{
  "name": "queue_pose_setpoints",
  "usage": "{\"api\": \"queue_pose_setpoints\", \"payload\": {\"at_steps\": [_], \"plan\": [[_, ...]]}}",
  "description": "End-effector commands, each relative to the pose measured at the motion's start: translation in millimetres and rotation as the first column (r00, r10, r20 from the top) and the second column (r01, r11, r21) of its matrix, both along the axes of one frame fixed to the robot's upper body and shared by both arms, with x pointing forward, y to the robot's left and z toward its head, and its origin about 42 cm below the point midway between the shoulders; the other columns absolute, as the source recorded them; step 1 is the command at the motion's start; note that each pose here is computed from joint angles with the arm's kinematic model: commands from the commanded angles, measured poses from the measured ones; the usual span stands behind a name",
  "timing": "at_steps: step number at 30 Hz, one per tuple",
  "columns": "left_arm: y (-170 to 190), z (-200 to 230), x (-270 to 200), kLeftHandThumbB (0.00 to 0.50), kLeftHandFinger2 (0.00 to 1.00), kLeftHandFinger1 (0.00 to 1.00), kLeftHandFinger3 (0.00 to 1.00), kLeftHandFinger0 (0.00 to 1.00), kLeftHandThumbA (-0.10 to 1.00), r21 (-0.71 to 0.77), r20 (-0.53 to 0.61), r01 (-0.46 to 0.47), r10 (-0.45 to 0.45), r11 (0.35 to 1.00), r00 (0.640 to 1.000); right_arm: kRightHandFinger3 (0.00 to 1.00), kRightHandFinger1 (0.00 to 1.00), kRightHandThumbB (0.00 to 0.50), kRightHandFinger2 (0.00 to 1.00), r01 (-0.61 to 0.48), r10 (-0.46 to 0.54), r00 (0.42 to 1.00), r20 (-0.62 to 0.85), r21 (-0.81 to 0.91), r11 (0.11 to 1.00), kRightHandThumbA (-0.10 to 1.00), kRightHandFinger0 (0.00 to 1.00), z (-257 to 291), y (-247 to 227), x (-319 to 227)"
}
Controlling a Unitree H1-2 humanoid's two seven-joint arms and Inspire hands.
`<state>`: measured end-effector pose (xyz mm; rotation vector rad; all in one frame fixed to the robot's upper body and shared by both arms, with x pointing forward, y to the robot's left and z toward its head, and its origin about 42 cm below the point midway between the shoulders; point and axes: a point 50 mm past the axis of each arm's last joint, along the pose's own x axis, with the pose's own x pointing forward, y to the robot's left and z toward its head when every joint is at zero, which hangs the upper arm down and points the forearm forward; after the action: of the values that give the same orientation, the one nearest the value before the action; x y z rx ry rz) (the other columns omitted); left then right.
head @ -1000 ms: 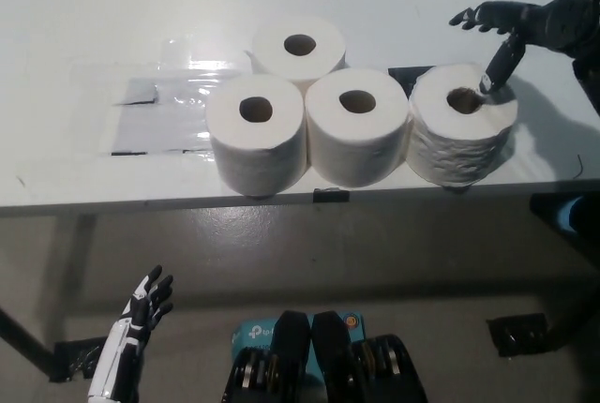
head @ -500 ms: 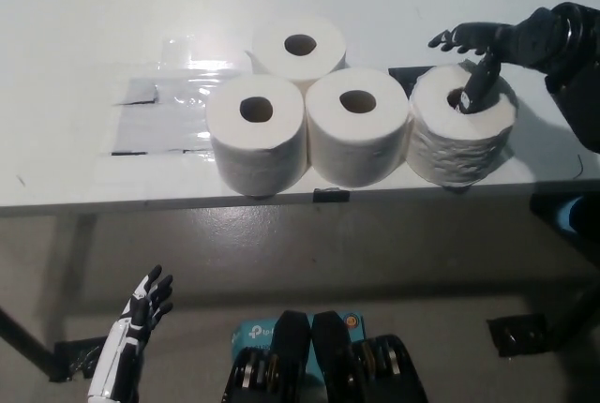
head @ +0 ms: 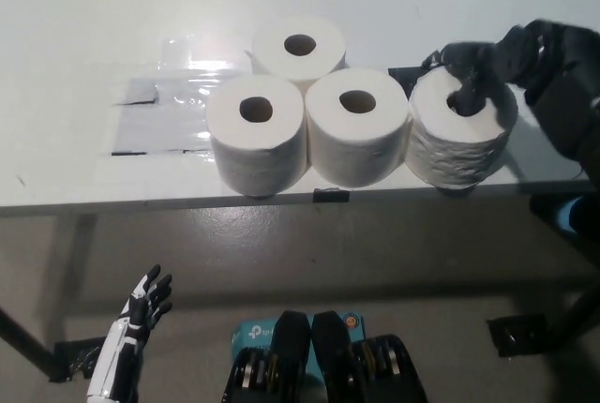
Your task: A few rolls of toilet paper are kept infront of the robot and the robot uses its right hand to lift one of the rolls and and places it on top of the other rolls to stack it.
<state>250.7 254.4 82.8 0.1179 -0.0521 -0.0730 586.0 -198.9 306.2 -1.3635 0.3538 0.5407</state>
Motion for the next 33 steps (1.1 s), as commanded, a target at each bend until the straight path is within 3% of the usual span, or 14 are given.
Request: {"api": "queue_pose_setpoints", "payload": {"at_steps": [1, 3, 5, 7, 9, 11, 12, 15, 18, 19, 22, 24, 27, 33], "plan": [[3.9, 11.5, -1.3, 0.083, 1.00, 1.00, 1.00, 1.00, 1.00, -0.002, 0.071, 0.012, -0.012, 1.000, 0.997, 0.93, 0.31, 0.314, 0.54, -0.015, 0.027, 0.985, 0.170, -0.069, 0.997, 0.79, 0.09, 25.1, 3.9, 7.5], [4.2, 12.1, 0.0, 0.096, 1.00, 1.00, 1.00, 1.00, 1.00, 0.001, 0.073, 0.005, -0.005, 1.000, 0.997, 0.77, 0.20, 0.235, 0.36, -0.013, 0.027, 0.981, 0.194, -0.073, 0.997, 0.80, 0.13, 22.1, 1.3, 7.3], [4.7, 12.3, 0.3, 0.106, 1.00, 1.00, 1.00, 1.00, 1.00, -0.010, 0.073, 0.002, -0.001, 1.000, 0.997, 0.66, 0.25, 0.138, 0.40, -0.015, 0.033, 0.975, 0.218, -0.084, 0.996, 0.88, 0.13, 16.7, -2.4, 6.2], [4.2, 12.6, -0.5, 0.104, 1.00, 1.00, 1.00, 1.00, 1.00, -0.021, 0.071, 0.000, 0.002, 1.000, 0.997, 0.68, 0.43, 0.072, 0.52, -0.003, 0.018, 0.976, 0.217, -0.067, 0.998, 0.94, 0.34, 11.7, -9.7, 5.1], [4.5, 12.9, 0.4, 0.099, 1.00, 1.00, 1.00, 1.00, 1.00, -0.018, 0.078, 0.000, 0.002, 1.000, 0.997, 0.62, 0.13, 0.030, 0.30, 0.006, 0.005, 0.978, 0.209, -0.050, 0.999, 0.96, 0.06, 9.0, -17.5, 4.6], [5.1, 12.9, 0.6, 0.098, 1.00, 1.00, 1.00, 1.00, 1.00, -0.017, 0.082, 0.001, 0.001, 1.000, 0.997, 0.79, 0.40, 0.011, 0.51, 0.020, -0.013, 0.978, 0.209, -0.032, 0.999, 0.99, 0.31, 5.9, -24.4, 4.1], [5.4, 13.2, 0.7, 0.098, 1.00, 1.00, 1.00, 1.00, 1.00, -0.018, 0.083, -0.001, 0.002, 1.000, 0.997, 0.78, 0.38, 0.002, 0.51, 0.026, -0.022, 0.976, 0.215, -0.015, 1.000, 0.99, 0.33, 4.6, -27.4, 3.9], [6.7, 13.7, 1.0, 0.098, 1.00, 1.00, 1.00, 1.00, 1.00, -0.011, 0.084, -0.007, 0.008, 1.000, 0.996, 0.80, 0.28, 0.009, 0.45, 0.057, -0.075, 0.968, 0.240, 0.082, 0.995, 0.98, 0.26, -0.1, -41.7, 2.7], [7.3, 14.1, 1.7, 0.110, 1.00, 1.00, 1.00, 1.00, 1.00, -0.019, 0.080, -0.017, 0.019, 1.000, 0.997, 0.51, 0.42, 0.000, 0.47, 0.053, -0.097, 0.954, 0.283, 0.159, 0.986, 1.00, 0.46, -2.7, -53.6, 0.7], [8.1, 13.8, 1.3, 0.108, 1.00, 1.00, 1.00, 1.00, 1.00, -0.020, 0.084, -0.016, 0.018, 1.000, 0.996, 0.42, 0.08, 0.007, 0.21, 0.063, -0.132, 0.943, 0.304, 0.227, 0.972, 1.00, 0.09, -6.1, -63.3, -1.3], [8.9, 13.4, 1.2, 0.101, 1.00, 1.00, 1.00, 1.00, 1.00, -0.023, 0.085, -0.018, 0.020, 1.000, 0.996, 0.25, 0.06, 0.002, 0.31, 0.072, -0.193, 0.926, 0.325, 0.350, 0.934, 0.97, 0.00, -11.1, -74.3, -4.3], [8.3, 12.8, 1.0, 0.091, 1.00, 1.00, 1.00, 1.00, 1.00, -0.026, 0.089, -0.018, 0.020, 1.000, 0.996, 0.34, 0.33, 0.031, 0.63, 0.109, -0.267, 0.912, 0.312, 0.442, 0.890, 0.98, 0.02, -14.6, -83.2, -6.2], [8.9, 11.8, 0.1, 0.087, 1.00, 1.00, 1.00, 1.00, 1.00, -0.037, 0.090, -0.018, 0.022, 0.999, 0.996, 0.25, 0.15, 0.037, 0.44, 0.208, -0.404, 0.889, 0.214, 0.597, 0.775, 1.00, 0.00, -24.8, -95.7, -9.4], [12.3, 10.7, -1.3, 0.108, 1.00, 1.00, 1.00, 1.00, 1.00, -0.033, 0.090, -0.034, 0.037, 0.999, 0.995, 0.25, 0.01, 0.037, 0.34, 0.286, -0.517, 0.856, 0.019, 0.816, 0.503, 1.00, 0.00, -54.4, -118.1, -21.9]]}}
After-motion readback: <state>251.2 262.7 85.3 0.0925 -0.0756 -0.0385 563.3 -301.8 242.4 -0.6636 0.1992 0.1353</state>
